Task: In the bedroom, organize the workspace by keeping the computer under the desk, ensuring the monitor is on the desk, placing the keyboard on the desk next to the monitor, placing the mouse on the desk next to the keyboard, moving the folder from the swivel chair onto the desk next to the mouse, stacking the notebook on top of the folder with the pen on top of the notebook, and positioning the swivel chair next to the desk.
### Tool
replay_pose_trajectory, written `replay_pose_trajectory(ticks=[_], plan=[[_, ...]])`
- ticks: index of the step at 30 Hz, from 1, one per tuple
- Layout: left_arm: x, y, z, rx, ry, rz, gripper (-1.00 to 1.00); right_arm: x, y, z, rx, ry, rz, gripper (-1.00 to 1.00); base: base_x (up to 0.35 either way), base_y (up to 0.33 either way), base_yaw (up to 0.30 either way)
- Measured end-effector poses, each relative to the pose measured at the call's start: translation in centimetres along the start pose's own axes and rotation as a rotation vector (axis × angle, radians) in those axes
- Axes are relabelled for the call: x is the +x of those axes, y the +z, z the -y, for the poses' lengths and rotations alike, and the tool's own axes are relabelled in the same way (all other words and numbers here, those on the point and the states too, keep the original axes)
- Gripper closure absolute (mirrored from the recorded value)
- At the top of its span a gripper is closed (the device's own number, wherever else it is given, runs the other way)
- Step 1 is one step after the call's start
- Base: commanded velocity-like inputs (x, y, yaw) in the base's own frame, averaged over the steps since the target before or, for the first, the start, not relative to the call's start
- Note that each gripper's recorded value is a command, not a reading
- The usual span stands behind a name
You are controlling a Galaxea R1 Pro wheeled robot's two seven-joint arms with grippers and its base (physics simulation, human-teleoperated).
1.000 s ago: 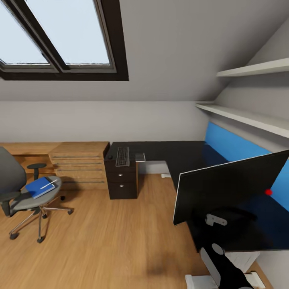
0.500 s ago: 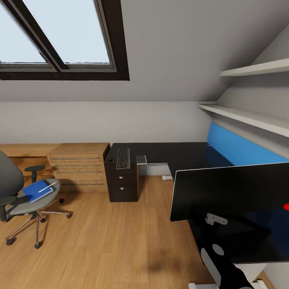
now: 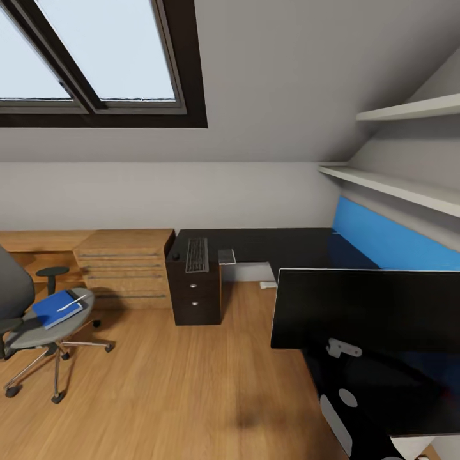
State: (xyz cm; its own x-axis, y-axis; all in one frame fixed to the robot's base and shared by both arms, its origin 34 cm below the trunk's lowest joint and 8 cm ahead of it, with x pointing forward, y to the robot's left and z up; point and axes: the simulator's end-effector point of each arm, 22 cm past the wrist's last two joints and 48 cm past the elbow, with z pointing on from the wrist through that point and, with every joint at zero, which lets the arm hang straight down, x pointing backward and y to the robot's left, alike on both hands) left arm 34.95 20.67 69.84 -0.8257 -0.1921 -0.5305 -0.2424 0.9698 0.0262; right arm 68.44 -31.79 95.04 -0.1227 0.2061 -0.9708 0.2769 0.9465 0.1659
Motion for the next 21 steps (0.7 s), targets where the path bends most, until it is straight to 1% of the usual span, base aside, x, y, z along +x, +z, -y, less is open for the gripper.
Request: replay_pose_trajectory(ticks=[3,9,10,12,21], plan=[[0.00,-0.01,0.06,0.001,-0.001,0.000,-1.00,0.00,0.00,0.04,0.001,0.001,0.000,-1.00,0.163,0.058,0.000],[-0.27,-0.03,0.07,0.001,-0.007,0.012,-1.00,0.00,-0.02,0.04,0.001,0.000,0.000,-1.00,0.254,0.117,0.000],[-0.52,-0.02,0.05,0.001,-0.012,0.023,-1.00,0.01,-0.02,0.05,0.001,0.001,0.000,-1.00,0.243,0.046,0.000],[-0.60,-0.02,0.04,0.000,-0.013,0.027,-1.00,0.01,-0.01,0.05,0.001,0.001,0.000,-1.00,0.212,0.019,0.000],[-0.67,-0.04,0.10,0.001,-0.016,0.031,-1.00,-0.02,-0.01,0.13,0.002,0.000,0.000,-1.00,0.271,0.003,0.000]])
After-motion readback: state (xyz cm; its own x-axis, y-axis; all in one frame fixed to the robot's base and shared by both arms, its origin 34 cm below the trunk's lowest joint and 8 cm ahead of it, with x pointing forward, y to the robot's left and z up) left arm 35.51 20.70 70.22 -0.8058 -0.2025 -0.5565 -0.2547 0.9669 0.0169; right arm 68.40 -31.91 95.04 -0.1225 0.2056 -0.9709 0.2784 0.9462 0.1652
